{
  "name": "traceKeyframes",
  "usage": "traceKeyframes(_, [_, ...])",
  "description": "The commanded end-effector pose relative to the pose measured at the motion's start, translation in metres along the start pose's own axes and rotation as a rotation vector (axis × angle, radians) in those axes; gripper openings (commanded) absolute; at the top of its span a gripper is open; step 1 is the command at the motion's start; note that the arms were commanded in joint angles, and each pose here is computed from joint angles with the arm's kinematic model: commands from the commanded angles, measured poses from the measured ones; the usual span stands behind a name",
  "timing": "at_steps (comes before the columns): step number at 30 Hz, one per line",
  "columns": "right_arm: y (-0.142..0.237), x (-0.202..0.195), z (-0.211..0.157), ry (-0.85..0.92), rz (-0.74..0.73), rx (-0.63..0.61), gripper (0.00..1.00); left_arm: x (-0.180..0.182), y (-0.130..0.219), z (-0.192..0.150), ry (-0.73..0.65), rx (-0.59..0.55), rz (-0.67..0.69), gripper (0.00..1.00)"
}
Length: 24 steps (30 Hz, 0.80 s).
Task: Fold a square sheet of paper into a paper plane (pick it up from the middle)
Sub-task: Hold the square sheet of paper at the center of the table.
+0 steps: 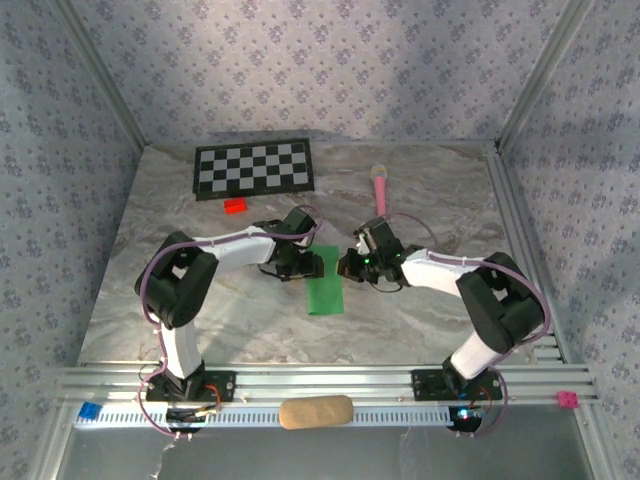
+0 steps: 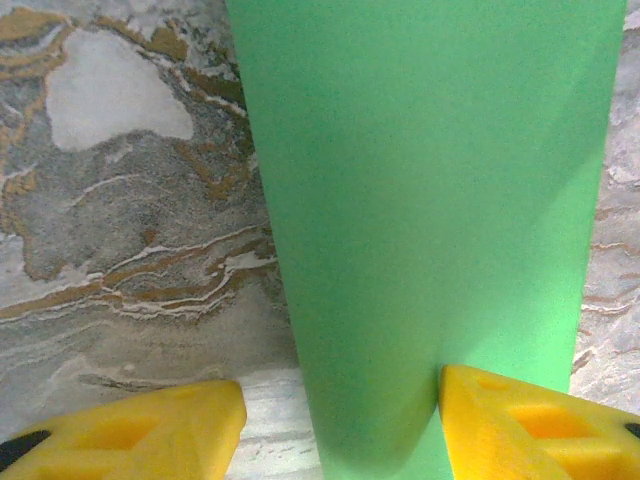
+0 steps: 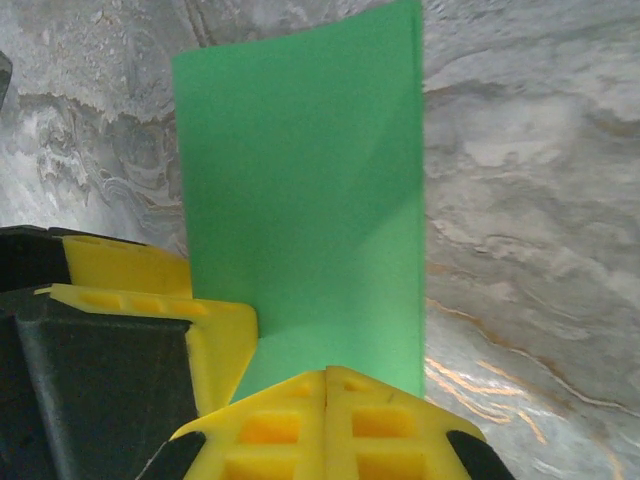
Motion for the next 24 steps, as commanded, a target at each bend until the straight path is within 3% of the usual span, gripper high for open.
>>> traceKeyframes(1, [-0.008, 0.007, 0.006, 0.015, 0.032, 0.019, 0.0, 0.025, -0.037, -0.005, 0.0, 0.026, 0.132, 0.59])
traceKeyframes(10, [-0.023, 0.01, 0.005, 0.029, 0.022, 0.069, 0.0, 0.024, -0.038, -0.005, -0.001, 0.026, 0.132, 0.59])
traceKeyframes(24, [-0.033, -0.013, -0.022, 0.04, -0.133, 0.176, 0.0, 0.022, -0.04, -0.007, -0.005, 0.029, 0.131, 0.59])
Point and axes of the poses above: each hand's point on the last joint's axis, 136 mm out from that joint toward the fingers, its own y axis back along the fingers, its own x axis along the line the jaws close on, z = x × y, the point moved 10 cm from there along y, back along the fingers, and after that the axes turned 15 degrees about y, right-handed, at the moved point
